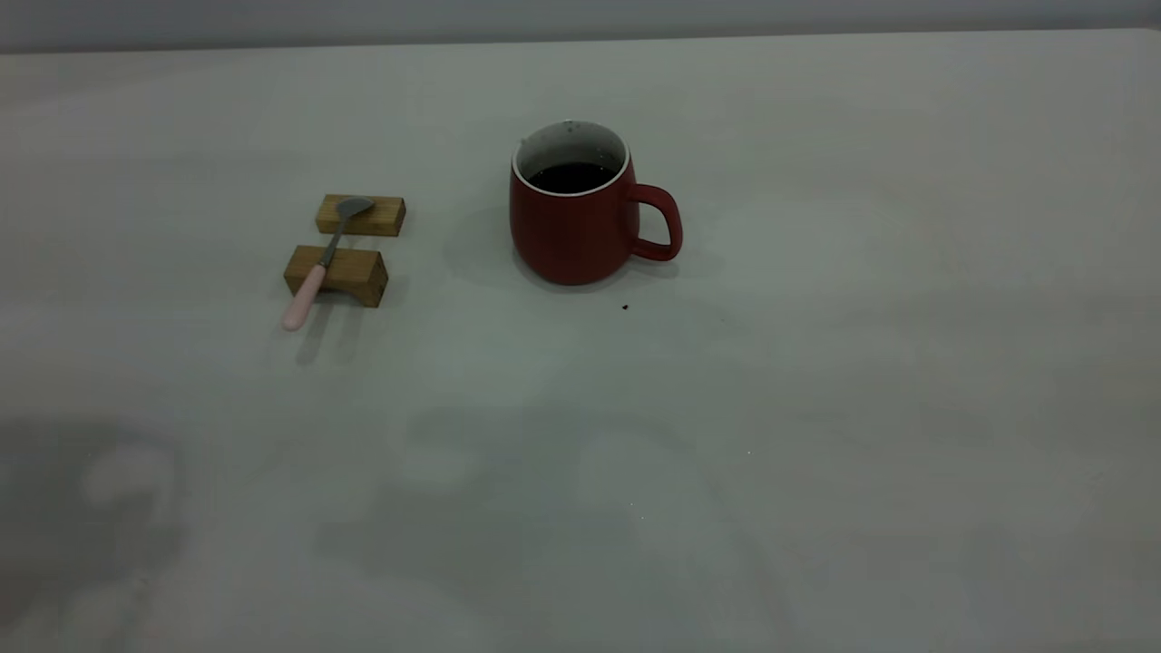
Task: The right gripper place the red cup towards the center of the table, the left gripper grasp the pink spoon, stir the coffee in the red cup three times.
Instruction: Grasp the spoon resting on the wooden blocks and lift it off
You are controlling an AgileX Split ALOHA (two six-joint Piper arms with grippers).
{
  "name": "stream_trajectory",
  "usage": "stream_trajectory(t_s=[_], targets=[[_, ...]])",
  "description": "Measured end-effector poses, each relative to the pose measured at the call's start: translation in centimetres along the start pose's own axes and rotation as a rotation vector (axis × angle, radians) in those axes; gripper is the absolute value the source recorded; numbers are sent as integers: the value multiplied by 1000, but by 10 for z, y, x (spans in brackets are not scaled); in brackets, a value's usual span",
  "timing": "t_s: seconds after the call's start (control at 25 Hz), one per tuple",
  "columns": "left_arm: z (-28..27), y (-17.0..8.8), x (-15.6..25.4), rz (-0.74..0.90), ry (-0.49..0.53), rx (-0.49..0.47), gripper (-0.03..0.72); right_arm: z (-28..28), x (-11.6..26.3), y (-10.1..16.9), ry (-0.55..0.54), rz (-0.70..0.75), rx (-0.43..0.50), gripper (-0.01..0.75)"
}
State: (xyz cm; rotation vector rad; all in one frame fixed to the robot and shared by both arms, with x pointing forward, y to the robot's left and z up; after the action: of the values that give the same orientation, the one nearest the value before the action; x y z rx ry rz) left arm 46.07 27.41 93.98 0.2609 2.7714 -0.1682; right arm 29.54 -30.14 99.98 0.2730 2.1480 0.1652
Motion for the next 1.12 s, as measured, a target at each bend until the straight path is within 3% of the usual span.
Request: stream_trajectory(t_s=[0.32, 0.8, 1.12], targets=[[83, 16, -38, -20, 152, 9, 511, 0, 0, 0, 1, 0, 0, 429], [176, -17, -85, 29, 222, 33, 511, 0, 0, 0, 1, 0, 0, 429], [211, -10, -87, 27, 277, -33, 499, 0, 0, 0, 1, 0, 0, 429]])
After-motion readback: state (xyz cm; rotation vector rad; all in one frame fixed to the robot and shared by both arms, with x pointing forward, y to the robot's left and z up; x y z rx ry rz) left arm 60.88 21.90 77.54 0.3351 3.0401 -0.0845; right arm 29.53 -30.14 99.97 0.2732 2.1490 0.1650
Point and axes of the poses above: a point on each arm's last joint axis where the gripper is mounted, z pointing out along that axis toward the gripper, y along the wrist's bending axis when the last joint is at zero, x = y × z, the point moved 7 cm from there along z, pointing out along that axis toward the gripper, and after that the axes turned 13 degrees about z, right-handed, at the moved point
